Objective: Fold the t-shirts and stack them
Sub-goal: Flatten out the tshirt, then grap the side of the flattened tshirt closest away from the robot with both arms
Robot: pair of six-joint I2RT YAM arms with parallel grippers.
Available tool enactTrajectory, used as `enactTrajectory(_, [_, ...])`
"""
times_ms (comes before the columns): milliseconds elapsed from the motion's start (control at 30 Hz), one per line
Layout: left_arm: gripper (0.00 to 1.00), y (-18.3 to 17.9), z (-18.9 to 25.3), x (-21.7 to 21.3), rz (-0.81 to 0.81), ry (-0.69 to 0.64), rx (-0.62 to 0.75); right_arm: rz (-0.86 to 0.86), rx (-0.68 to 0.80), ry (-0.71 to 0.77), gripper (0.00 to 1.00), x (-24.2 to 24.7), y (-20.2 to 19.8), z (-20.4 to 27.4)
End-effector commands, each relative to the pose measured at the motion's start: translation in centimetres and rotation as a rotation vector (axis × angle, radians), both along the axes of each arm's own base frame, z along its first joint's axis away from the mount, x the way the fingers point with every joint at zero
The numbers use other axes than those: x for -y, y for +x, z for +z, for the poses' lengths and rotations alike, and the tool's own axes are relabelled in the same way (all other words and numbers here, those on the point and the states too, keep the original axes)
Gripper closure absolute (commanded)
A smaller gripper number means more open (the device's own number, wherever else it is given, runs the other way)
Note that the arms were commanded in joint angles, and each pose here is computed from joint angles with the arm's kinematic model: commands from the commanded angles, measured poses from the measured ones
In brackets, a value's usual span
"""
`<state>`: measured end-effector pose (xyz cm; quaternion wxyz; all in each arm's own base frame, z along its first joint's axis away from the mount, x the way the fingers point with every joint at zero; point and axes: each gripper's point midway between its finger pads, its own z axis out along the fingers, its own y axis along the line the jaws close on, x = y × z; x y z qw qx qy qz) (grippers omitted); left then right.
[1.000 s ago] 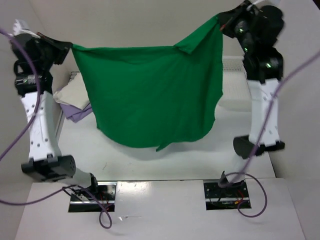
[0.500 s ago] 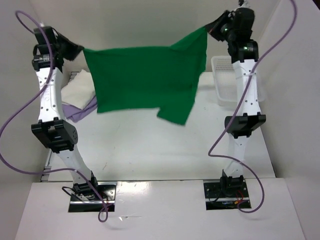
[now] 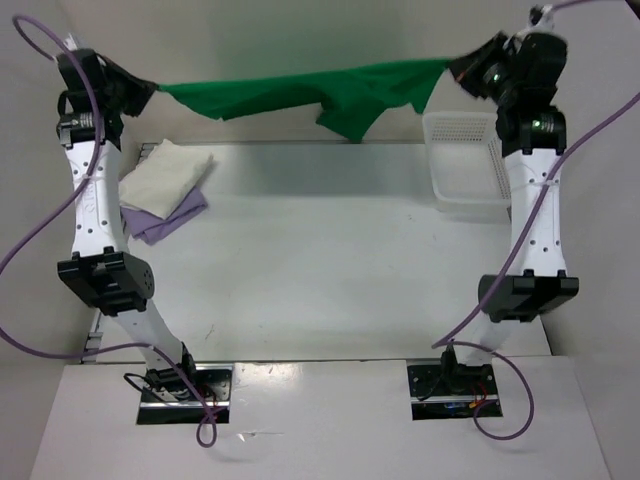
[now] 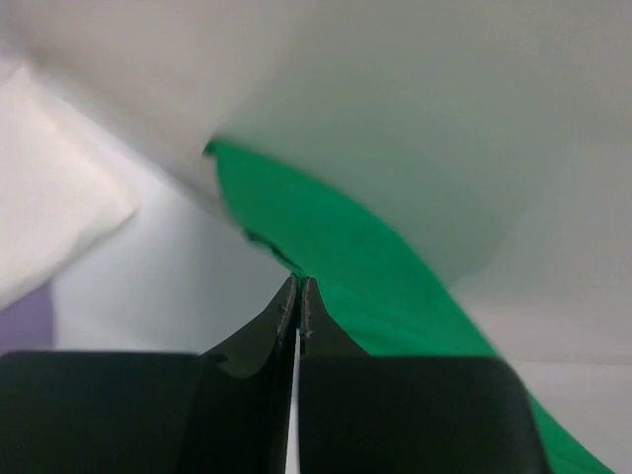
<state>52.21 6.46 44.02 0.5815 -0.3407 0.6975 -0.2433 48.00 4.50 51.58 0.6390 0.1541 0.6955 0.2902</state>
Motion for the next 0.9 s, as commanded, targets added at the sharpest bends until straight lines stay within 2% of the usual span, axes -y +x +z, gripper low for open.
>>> enactTrajectory(0, [1.0,-3.3,-1.3,-0.5,0.063,0.048,-0.014,-0.059,-0.139,-0.053,1.0,1.4,-1.8,-7.4])
enactTrajectory(33, [1.0,-3.8,-2.8,-0.5,0.072,0.048,-0.025,-0.058,-0.178,-0.052,1.0,1.4,-2.5,-9.6])
enactTrajectory(67, [1.0,-4.6,-9.3,-0.7,0.09,0.027,-0.158,-0.054,-0.3,-0.048,1.0,1.3,-3.1,-15.8])
enactTrajectory(100, [1.0,-6.5,-9.4,-0.5,0.102,0.033,-0.149,-0.054,-0.298,-0.048,1.0,1.2,-4.9,-16.3])
enactTrajectory(133, [1.0,-7.7,-11.8,-0.4,0.111,0.027,-0.197,-0.053,-0.414,-0.033,1.0,1.1,-6.4,-21.8])
enactTrajectory(167, [1.0,-9.4,-17.3,0.0,0.103,0.017,-0.309,-0.056,-0.458,-0.016,1.0,1.0,-7.4,-23.8])
enactTrajectory(233, [1.0,-12.0,-20.7,0.6,0.1,0.004,-0.381,-0.029,-0.597,0.019,1.0,0.2,-11.3,-29.4])
enactTrajectory(267, [1.0,-13.1,-22.5,1.1,0.084,0.0,-0.417,-0.01,-0.649,0.057,1.0,-0.5,-12.7,-31.0])
enactTrajectory(300, [1.0,-15.0,-26.9,2.2,0.045,-0.035,-0.506,0.01,-0.699,0.067,1.0,-0.9,-14.2,-32.7])
enactTrajectory(400, [1.0,-18.0,-31.4,3.5,0.01,-0.074,-0.61,0.031,-0.844,0.112,1.0,-1.8,-19.0,-37.2])
enactTrajectory(433, [1.0,-19.7,-33.2,4.1,-0.002,-0.094,-0.666,0.039,-0.839,0.115,1.0,-2.0,-19.8,-36.9])
enactTrajectory(567, [1.0,-23.7,-35.0,4.1,-0.011,-0.125,-0.764,0.097,-0.9,0.15,1.0,-3.2,-23.4,-37.0])
enactTrajectory(633, [1.0,-25.0,-35.4,5.0,-0.05,-0.165,-0.786,0.14,-0.998,0.166,1.0,-3.9,-26.1,-38.3])
enactTrajectory(700, [1.0,-26.0,-35.1,5.7,-0.076,-0.199,-0.79,0.186,-1.027,0.178,1.0,-4.9,-27.7,-38.5])
enactTrajectory(800, [1.0,-26.4,-34.3,5.9,-0.097,-0.203,-0.786,0.174,-1.013,0.158,1.0,-4.9,-27.9,-38.1])
enactTrajectory(867, [1.0,-25.6,-34.0,5.4,-0.092,-0.206,-0.765,0.139,-0.946,0.165,1.0,-4.6,-25.6,-37.2])
